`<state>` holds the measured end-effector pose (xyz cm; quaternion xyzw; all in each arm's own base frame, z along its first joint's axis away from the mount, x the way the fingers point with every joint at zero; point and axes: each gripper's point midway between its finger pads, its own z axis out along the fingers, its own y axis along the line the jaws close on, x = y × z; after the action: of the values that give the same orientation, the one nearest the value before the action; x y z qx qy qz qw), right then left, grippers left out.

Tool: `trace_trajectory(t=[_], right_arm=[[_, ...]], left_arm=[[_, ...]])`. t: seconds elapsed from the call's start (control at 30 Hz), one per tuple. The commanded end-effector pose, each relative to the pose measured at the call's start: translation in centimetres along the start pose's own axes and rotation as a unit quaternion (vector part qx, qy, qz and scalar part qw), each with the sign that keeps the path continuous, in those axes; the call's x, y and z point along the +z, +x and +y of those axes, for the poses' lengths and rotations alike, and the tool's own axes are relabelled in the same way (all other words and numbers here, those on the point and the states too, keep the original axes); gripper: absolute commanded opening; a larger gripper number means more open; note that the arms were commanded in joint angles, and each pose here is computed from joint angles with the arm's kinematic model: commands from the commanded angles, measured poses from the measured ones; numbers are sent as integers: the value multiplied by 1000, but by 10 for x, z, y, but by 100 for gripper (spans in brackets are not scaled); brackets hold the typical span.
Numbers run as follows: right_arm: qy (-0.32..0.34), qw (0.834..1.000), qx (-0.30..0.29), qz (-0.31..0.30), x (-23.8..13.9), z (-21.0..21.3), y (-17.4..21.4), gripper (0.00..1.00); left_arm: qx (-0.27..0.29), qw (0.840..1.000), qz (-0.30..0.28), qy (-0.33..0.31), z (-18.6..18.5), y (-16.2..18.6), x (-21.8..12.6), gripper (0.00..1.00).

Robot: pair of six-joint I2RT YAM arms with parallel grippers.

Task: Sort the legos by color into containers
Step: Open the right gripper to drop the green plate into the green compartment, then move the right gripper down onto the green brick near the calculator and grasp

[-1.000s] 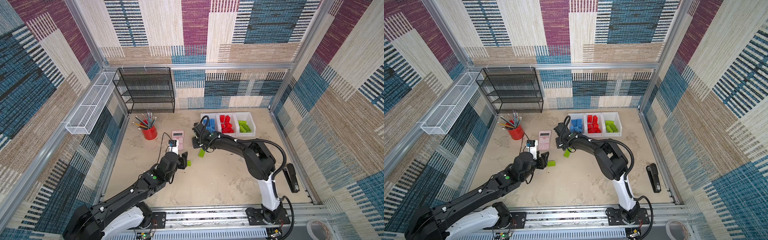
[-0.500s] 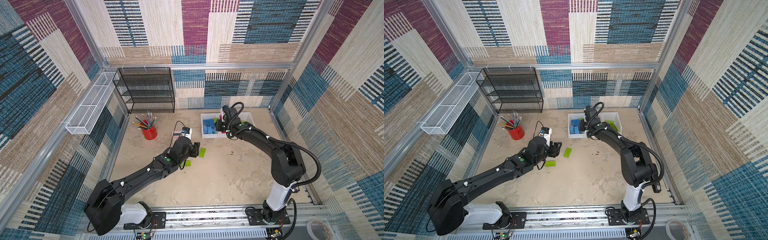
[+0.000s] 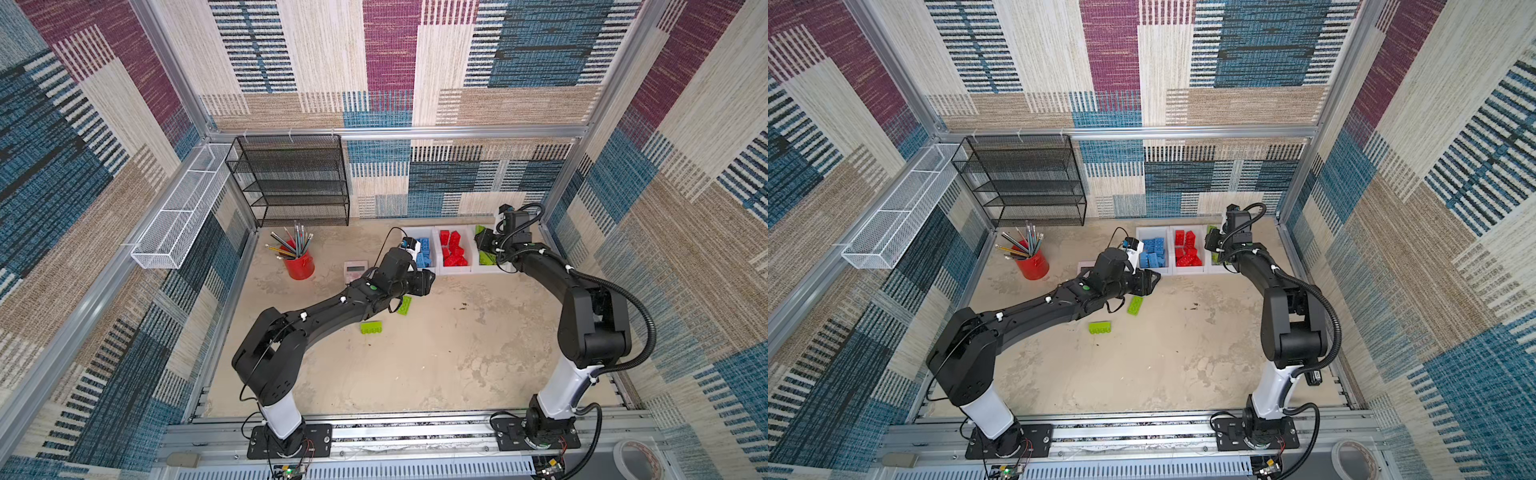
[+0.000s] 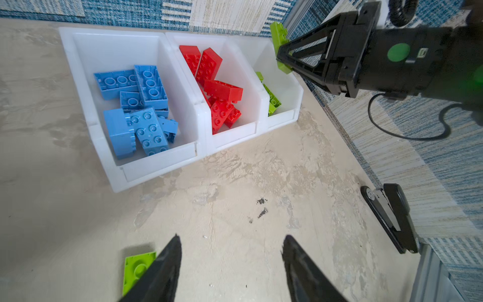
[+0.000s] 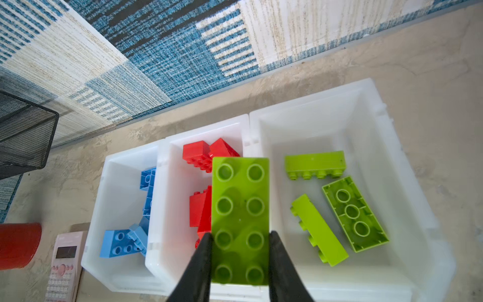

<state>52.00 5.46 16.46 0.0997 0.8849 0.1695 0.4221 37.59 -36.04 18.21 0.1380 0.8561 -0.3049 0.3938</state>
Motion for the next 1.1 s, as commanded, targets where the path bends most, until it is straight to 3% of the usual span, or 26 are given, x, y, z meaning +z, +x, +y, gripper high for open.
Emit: trace_trajectory(t=[0.0,0.1,0.13,0.2,0.37,0.6,0.9,1.07], right_arm=[[-30,999,12,-20,2,-5,-12,23],[-35,999,25,-17,8,-16,-10,23],[-32,999,25,-16,11,-19,-9,23],[-25,999,28,-12,16,-25,-7,24],[-15,999,38,-13,23,-39,-5,32],[-10,999,39,-15,24,-44,-7,55],[-44,998,33,-13,4,-24,-11,59],[-60,998,8,-7,-18,9,3,64]], left_arm=[[-9,1000,17,16,-6,1,11,63],[-8,1000,22,15,-6,3,18,65],[-9,1000,23,15,-5,4,20,78],[-8,999,26,16,-5,7,22,85],[-5,999,27,15,-3,10,23,86],[-6,1000,21,14,-3,8,18,87],[-9,1000,-9,5,0,1,-13,86],[-13,999,-19,-41,19,10,-45,85]])
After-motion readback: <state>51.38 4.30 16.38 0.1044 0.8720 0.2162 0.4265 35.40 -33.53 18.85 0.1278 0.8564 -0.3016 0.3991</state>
